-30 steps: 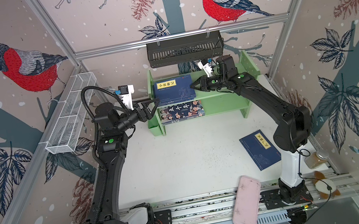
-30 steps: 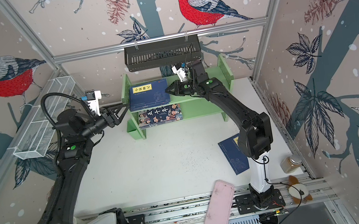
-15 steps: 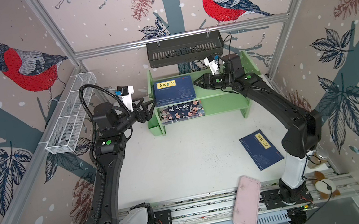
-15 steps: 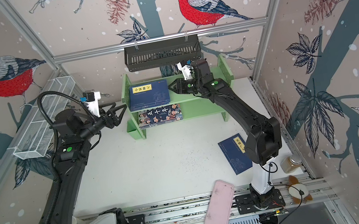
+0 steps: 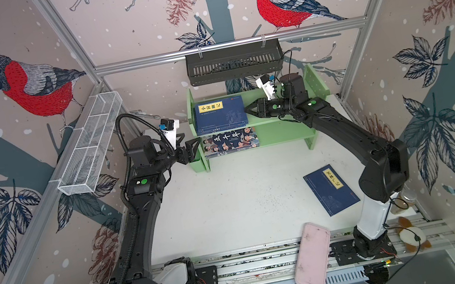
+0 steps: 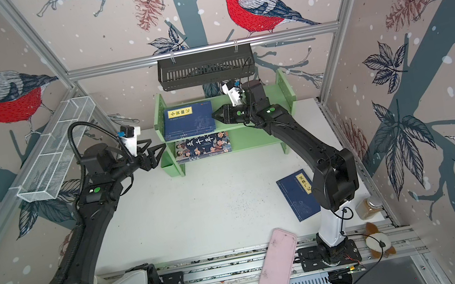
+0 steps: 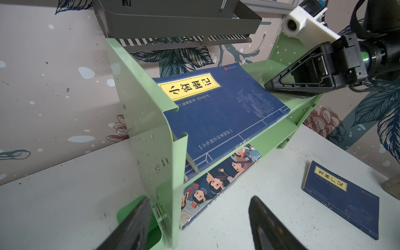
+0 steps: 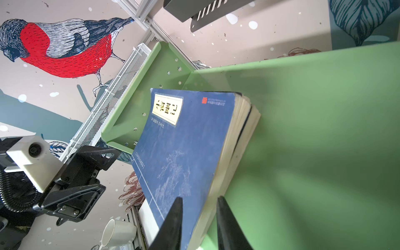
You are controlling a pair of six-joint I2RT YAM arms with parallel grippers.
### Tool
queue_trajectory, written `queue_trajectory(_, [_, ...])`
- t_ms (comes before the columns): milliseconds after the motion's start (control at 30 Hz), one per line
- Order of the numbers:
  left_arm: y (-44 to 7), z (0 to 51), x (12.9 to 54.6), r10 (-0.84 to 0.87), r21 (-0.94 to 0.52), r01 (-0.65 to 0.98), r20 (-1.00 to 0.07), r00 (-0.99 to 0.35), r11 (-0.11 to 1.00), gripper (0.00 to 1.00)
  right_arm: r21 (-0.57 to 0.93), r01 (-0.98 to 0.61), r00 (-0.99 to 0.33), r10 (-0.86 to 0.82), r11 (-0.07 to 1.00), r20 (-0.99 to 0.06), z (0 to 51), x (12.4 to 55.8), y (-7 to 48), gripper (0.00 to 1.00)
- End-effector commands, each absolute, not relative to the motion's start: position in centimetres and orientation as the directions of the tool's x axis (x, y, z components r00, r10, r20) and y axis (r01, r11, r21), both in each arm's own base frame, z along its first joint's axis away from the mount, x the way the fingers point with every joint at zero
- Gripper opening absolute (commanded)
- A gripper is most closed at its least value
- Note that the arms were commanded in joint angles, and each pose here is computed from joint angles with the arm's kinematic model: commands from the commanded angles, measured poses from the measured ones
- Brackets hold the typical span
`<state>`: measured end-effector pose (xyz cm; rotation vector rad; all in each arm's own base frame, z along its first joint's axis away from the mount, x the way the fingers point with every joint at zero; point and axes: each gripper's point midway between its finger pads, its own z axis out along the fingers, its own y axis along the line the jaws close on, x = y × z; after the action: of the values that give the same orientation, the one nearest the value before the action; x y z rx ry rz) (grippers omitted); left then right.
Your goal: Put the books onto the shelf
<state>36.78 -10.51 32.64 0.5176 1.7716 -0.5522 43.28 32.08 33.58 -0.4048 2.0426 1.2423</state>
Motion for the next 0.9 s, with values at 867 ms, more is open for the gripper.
queue_trajectory(867, [-11.1, 32.3, 39.0, 0.109, 0.011, 0.562, -0.984, -0.142, 0.827, 0.62, 0.654, -0.615, -0.704, 0.066, 0.44, -0.707, 34.2, 43.4, 33.9, 0.24])
